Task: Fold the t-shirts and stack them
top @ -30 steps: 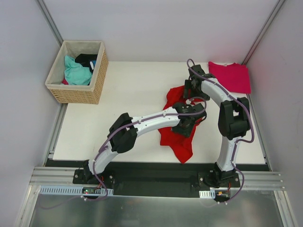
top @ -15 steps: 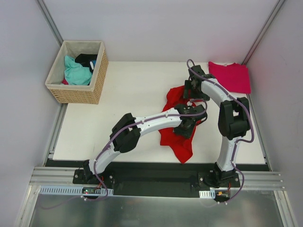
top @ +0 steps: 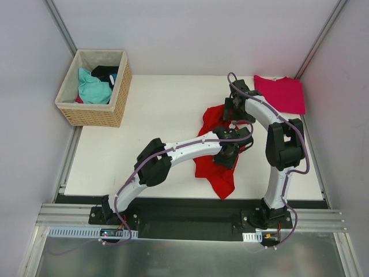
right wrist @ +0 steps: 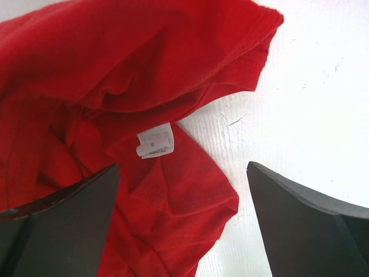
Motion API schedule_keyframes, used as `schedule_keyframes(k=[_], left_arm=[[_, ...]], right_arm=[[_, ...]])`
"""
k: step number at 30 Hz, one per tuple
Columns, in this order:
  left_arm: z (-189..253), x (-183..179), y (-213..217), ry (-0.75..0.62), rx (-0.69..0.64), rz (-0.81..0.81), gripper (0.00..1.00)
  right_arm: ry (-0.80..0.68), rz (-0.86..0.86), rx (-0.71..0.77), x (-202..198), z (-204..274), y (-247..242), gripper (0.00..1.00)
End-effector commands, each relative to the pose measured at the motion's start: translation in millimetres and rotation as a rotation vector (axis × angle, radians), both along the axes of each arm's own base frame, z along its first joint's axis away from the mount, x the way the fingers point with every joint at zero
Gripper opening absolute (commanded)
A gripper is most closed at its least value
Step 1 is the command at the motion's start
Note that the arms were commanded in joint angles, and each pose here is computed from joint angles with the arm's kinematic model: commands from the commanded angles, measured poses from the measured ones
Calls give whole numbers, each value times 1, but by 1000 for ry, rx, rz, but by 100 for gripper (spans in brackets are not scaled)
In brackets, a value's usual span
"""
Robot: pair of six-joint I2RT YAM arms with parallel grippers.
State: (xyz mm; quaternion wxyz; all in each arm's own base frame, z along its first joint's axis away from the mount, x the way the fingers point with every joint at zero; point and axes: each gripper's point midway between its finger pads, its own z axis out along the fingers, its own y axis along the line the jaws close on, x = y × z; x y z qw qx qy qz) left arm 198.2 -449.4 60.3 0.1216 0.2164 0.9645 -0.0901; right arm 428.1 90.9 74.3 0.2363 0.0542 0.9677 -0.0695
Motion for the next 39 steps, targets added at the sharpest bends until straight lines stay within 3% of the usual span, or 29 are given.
schedule_keyframes(k=[1, 10, 14, 24, 31, 34, 39], left_arm=[[-9, 1, 2, 0, 22, 30, 39], [-18, 5, 12, 8, 39, 58, 36], [-21, 5, 14, 14, 45, 63, 19], [-18, 5, 18, 6, 43, 71, 0], [-5, 7, 22, -17, 31, 81, 0], [3, 9, 24, -37, 25, 84, 7], [9, 9, 27, -47, 19, 93, 0]], right_arm=[[-32, -11, 13, 2, 12, -1, 96], [-31, -10, 10, 2, 11, -1, 96], [-28, -11, 12, 2, 10, -1, 96], [-17, -9, 14, 2, 7, 0, 96], [-14, -7, 21, 2, 7, 2, 96], [4, 6, 30, -1, 1, 8, 96], [47, 17, 79, -21, -14, 22, 96]])
